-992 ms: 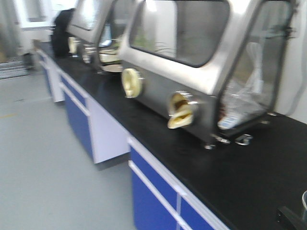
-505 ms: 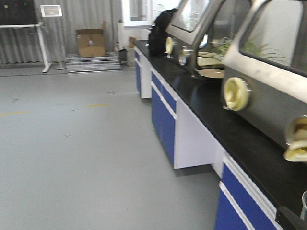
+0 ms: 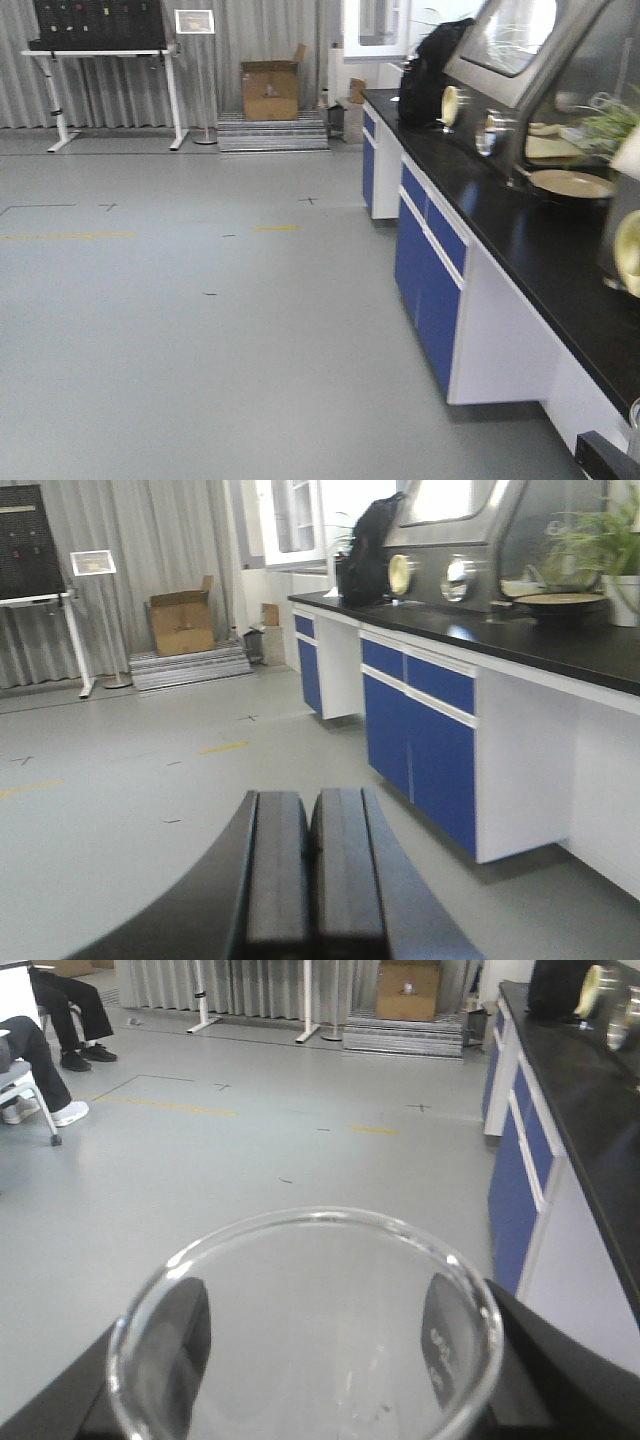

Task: Pick beaker and place in left cabinet
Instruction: 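Drive away from the bench holding the beaker in the right gripper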

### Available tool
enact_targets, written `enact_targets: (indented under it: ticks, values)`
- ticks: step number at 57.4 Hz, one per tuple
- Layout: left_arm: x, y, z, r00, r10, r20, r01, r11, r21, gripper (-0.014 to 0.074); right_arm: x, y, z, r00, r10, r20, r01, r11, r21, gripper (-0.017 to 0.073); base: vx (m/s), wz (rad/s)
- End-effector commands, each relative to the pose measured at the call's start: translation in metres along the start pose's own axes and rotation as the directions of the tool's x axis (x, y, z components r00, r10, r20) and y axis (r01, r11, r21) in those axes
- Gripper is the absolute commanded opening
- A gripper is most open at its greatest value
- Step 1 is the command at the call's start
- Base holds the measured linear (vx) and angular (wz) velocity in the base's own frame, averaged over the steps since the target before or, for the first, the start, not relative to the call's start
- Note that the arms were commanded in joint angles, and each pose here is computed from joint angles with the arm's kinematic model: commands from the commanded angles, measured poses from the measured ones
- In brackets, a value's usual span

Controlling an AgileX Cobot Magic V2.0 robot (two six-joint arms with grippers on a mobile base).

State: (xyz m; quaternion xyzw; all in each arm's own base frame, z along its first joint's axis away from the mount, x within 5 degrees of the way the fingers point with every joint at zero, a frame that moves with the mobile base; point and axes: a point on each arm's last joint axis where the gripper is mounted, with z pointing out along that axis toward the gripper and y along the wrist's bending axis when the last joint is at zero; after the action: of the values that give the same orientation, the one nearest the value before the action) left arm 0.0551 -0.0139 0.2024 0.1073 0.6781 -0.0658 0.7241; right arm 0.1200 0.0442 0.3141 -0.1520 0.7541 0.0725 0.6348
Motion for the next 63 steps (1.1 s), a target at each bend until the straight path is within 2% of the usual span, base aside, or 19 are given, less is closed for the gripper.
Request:
enact_targets:
  ticks: [1,32,63]
  values:
    - [-0.0031,0.0002,-0.0013,0.996,-0.012,0.085,0.012,1.0,-0.002,0.0001,-0.0154,0.0023,-0.003,0.996,-0.01,0.088,0.013,0.999,-0.033,-0.0004,0.54,0.28]
    - [-0.0031,0.0002,-0.0013,0.996,-0.012,0.085,0.012,1.0,-0.002,0.0001,-0.0154,0.0023,-0.003,0.996,-0.01,0.088,0.013,0.999,-0.033,-0.0004,0.63,0.28]
    - [-0.0031,0.0002,-0.0013,0.996,-0.012,0.085,0.012,1.0,-0.002,0.0001,-0.0153,0.0024,-0.0028,0.996,-0.01,0.088,0.013,0.999,-0.033,-0.0004,0.71,0.06]
